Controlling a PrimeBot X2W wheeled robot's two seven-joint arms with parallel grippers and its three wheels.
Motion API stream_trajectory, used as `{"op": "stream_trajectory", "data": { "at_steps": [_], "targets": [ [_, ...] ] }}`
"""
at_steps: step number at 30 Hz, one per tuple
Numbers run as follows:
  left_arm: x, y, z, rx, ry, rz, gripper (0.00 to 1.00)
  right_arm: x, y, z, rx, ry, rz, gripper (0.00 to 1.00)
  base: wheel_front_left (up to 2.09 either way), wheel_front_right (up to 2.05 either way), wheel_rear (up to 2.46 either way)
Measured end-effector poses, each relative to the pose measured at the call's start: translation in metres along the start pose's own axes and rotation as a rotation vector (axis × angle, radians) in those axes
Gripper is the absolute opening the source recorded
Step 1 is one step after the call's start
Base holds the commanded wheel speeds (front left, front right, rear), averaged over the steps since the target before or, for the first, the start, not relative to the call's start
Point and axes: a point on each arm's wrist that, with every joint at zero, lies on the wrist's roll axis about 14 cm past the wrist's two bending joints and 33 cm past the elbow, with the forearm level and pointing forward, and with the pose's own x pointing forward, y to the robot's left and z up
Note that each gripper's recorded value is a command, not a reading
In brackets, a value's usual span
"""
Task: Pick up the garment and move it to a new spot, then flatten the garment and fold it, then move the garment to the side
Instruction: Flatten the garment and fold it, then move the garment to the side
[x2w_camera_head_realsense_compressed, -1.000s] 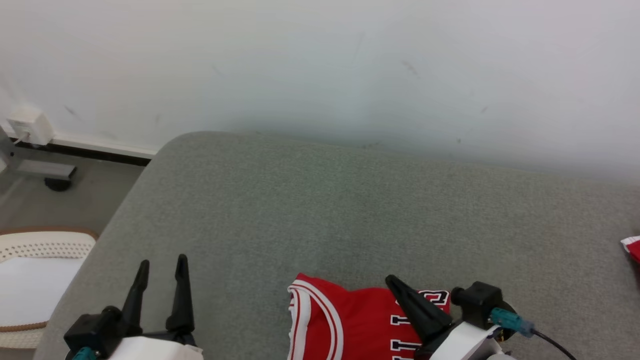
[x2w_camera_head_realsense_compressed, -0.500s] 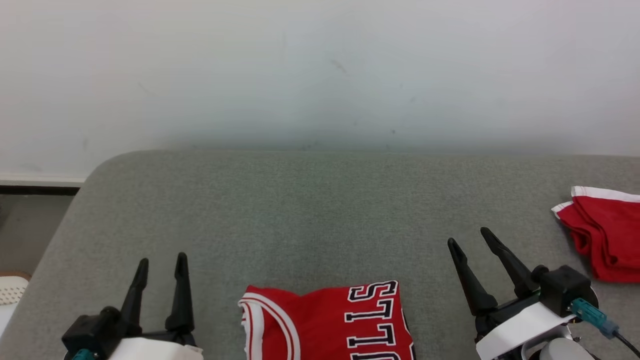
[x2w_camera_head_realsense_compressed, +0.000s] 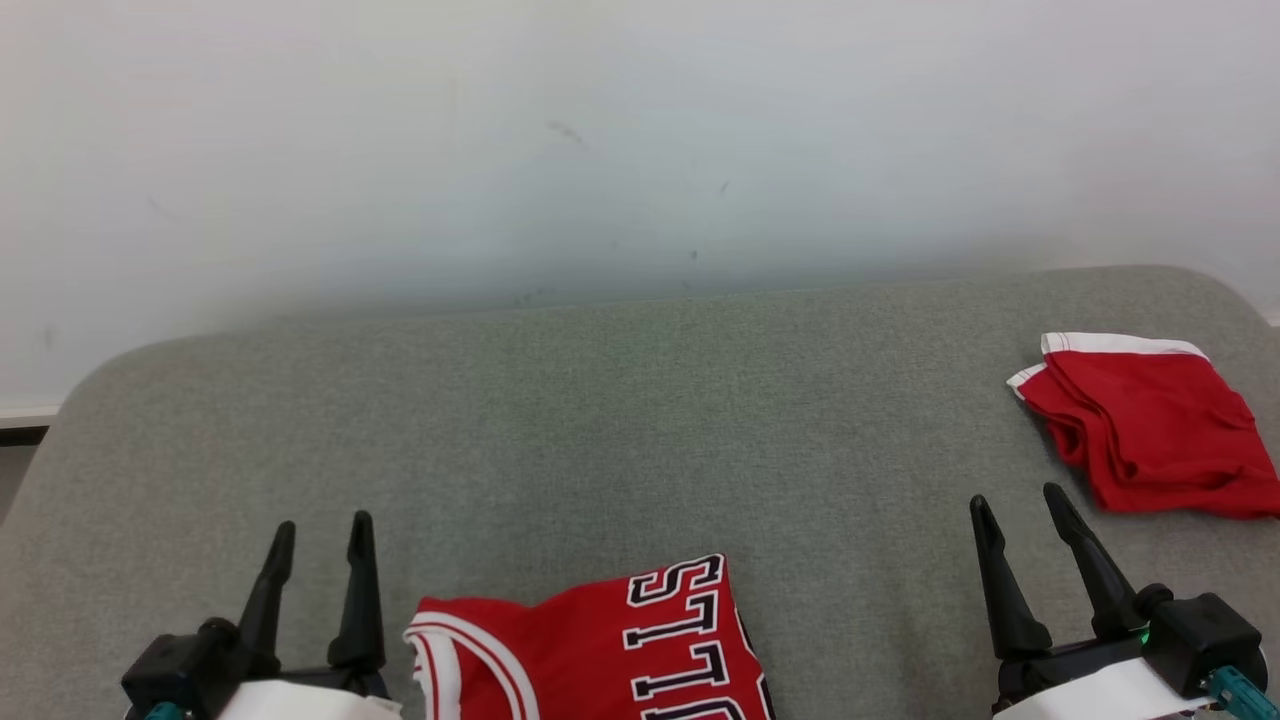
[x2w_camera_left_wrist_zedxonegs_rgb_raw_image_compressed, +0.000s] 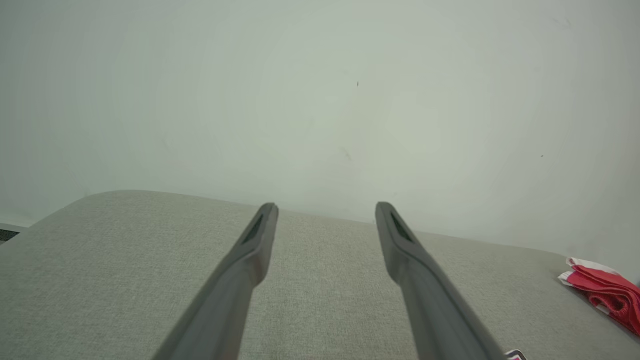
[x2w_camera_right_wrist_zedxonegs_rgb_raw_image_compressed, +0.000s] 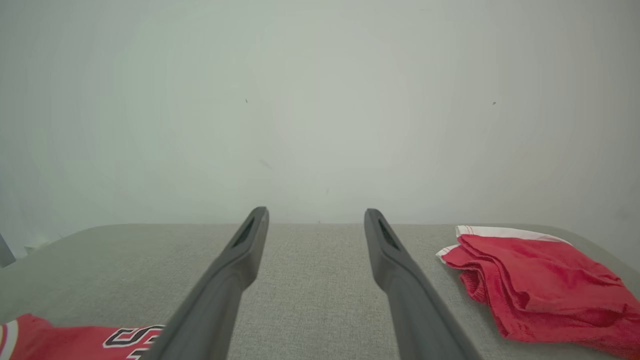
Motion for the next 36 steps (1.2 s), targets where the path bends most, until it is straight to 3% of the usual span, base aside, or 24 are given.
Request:
{"op": "stream_trajectory", "data": {
  "at_steps": [14, 22, 32, 36],
  "targets": [
    [-0.002, -0.001, -0.01, 0.002, 0.032, -0.011, 1.0, -0.004, 0.012, -0.018, 0.015, 0.05, 0.021, 1.0, 0.0, 0.0, 0.0],
    [-0.009, 0.007, -0.011, 0.004, 0.039, 0.01, 1.0, -0.002, 0.049, -0.057, 0.064, 0.182, 0.122, 1.0, 0.0, 0.0, 0.0],
    [-0.022, 0.027, -0.004, 0.016, 0.027, 0.073, 1.0, -0.021, 0.111, -0.13, 0.271, 0.558, 0.234, 1.0, 0.0, 0.0, 0.0],
    [-0.026, 0.035, -0.003, 0.02, 0.025, 0.096, 1.0, -0.025, 0.11, -0.151, 0.301, 0.69, 0.223, 1.0, 0.0, 0.0, 0.0]
  ]
}}
